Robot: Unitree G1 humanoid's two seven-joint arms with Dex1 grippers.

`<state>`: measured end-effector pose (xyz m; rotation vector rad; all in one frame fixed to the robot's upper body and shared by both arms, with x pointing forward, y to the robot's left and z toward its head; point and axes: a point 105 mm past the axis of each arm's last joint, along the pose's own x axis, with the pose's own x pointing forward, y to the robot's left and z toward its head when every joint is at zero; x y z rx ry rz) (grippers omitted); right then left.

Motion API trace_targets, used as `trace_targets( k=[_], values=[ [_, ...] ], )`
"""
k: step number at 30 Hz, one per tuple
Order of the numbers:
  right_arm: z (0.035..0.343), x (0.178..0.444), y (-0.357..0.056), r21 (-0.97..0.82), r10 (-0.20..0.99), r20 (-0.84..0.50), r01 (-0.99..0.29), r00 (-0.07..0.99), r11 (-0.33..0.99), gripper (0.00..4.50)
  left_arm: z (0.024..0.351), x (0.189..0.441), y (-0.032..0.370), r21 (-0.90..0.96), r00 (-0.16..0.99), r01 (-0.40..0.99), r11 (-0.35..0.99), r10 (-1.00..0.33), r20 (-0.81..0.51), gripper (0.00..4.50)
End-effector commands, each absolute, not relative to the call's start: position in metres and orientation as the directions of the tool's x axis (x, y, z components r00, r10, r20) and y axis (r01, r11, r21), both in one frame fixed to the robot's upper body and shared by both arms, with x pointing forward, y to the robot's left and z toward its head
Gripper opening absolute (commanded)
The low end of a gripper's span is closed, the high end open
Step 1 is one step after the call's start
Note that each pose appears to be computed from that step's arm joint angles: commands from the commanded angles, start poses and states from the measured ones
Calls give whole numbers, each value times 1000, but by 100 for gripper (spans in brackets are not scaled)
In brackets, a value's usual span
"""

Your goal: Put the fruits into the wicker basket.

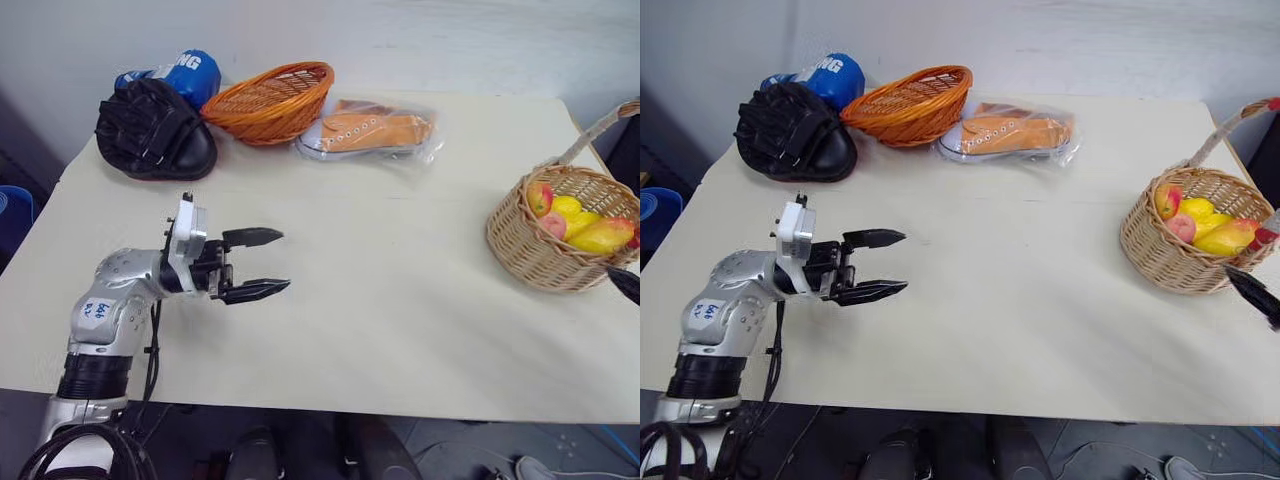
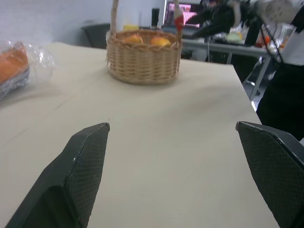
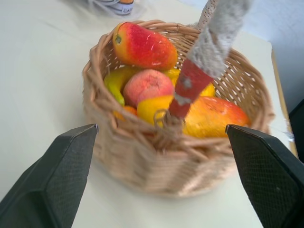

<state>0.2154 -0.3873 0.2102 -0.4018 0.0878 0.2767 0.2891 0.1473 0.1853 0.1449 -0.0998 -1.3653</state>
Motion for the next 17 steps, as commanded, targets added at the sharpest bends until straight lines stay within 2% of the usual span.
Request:
trace_targets(
  k=[1,3,5,7,12,17],
  values=[
    [207,189,-358,-468,425,-227,-481,876,742,447,178,288,162,225,263,945,239,-961,-82,450],
    [199,181,-340,-410,496,-237,-549,835,728,447,174,288,169,240,301,932,270,-948,-103,450],
    [175,175,-307,-378,610,-303,-680,732,629,447,164,287,177,268,359,910,316,-925,-127,450],
    [158,176,-277,-345,700,-313,-764,641,545,447,151,285,184,308,412,886,348,-895,-172,450],
    [160,210,-216,-369,841,-229,-843,491,391,447,138,280,187,285,433,885,368,-876,-213,450],
    [153,253,-185,-402,881,-134,-838,453,370,447,140,294,183,331,519,829,451,-841,-154,450]
  ],
)
